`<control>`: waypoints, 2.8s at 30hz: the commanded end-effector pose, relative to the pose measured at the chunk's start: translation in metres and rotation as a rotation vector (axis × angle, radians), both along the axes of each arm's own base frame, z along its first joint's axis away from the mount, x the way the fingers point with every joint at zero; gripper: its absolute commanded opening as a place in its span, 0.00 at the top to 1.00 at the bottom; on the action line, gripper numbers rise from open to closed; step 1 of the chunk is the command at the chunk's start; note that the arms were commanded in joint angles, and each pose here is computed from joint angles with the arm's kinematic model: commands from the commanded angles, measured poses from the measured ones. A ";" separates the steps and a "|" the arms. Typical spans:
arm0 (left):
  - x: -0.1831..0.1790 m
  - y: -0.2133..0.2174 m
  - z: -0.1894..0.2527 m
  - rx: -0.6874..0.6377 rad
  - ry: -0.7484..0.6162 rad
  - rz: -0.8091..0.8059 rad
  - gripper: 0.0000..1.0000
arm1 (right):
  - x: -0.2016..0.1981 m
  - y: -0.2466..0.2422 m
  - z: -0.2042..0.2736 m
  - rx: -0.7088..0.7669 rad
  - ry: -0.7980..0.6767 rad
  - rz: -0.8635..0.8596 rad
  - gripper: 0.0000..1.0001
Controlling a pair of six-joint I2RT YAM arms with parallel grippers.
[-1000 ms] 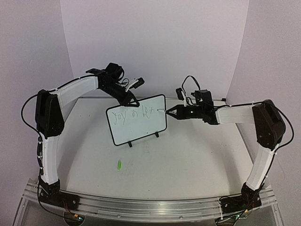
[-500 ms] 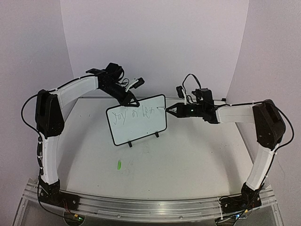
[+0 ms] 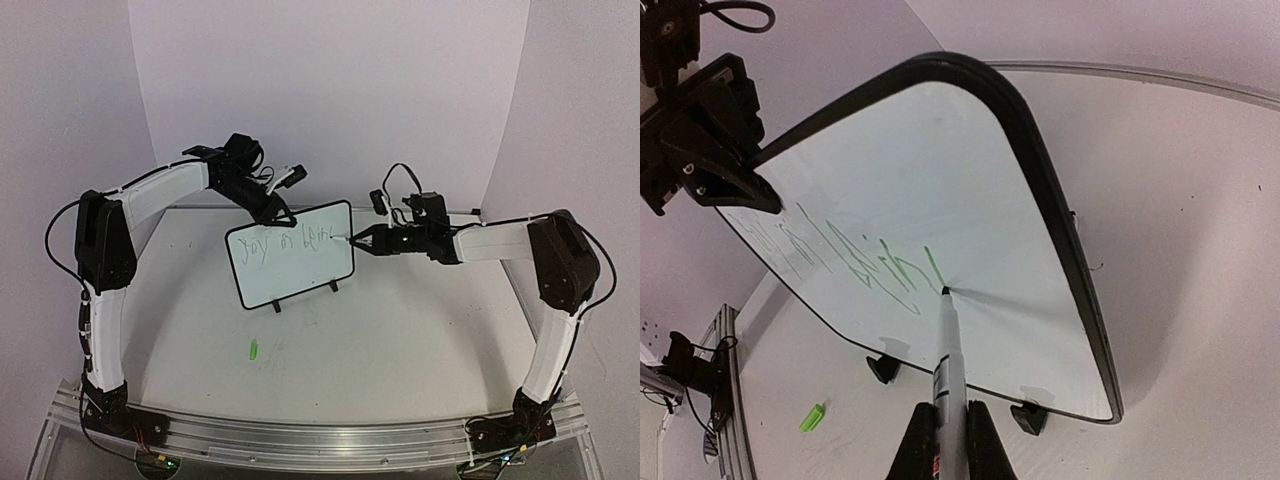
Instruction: Write a sentence on the whiteboard
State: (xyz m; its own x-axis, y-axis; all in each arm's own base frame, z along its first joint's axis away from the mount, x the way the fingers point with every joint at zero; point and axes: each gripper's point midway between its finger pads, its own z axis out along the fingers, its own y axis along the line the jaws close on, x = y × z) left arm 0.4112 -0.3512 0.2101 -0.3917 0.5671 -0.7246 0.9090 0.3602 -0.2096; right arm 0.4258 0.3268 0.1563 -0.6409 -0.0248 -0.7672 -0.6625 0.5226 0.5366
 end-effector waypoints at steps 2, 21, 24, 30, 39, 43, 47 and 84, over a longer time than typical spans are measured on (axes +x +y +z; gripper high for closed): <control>0.008 0.001 0.006 0.020 -0.083 -0.018 1.00 | 0.010 -0.005 -0.004 -0.022 -0.023 -0.037 1.00; 0.008 0.000 0.007 0.017 -0.082 -0.020 1.00 | 0.014 -0.009 0.041 0.009 -0.115 -0.074 1.00; 0.008 0.000 0.007 0.016 -0.081 -0.019 1.00 | 0.014 -0.007 0.044 0.018 -0.117 -0.062 1.00; 0.008 0.000 0.006 0.017 -0.080 -0.019 1.00 | 0.014 -0.004 0.049 0.033 -0.122 -0.046 1.00; 0.008 0.000 0.005 0.018 -0.078 -0.020 1.00 | 0.014 -0.002 0.056 0.052 -0.132 -0.035 1.00; 0.008 0.000 0.005 0.019 -0.077 -0.020 1.00 | 0.014 -0.001 0.055 0.054 -0.129 -0.034 1.00; 0.008 0.000 0.004 0.020 -0.076 -0.020 1.00 | 0.014 -0.001 0.059 0.062 -0.136 -0.033 1.00; 0.008 0.000 0.003 0.019 -0.073 -0.021 1.00 | 0.011 -0.009 0.015 0.001 -0.069 -0.069 1.00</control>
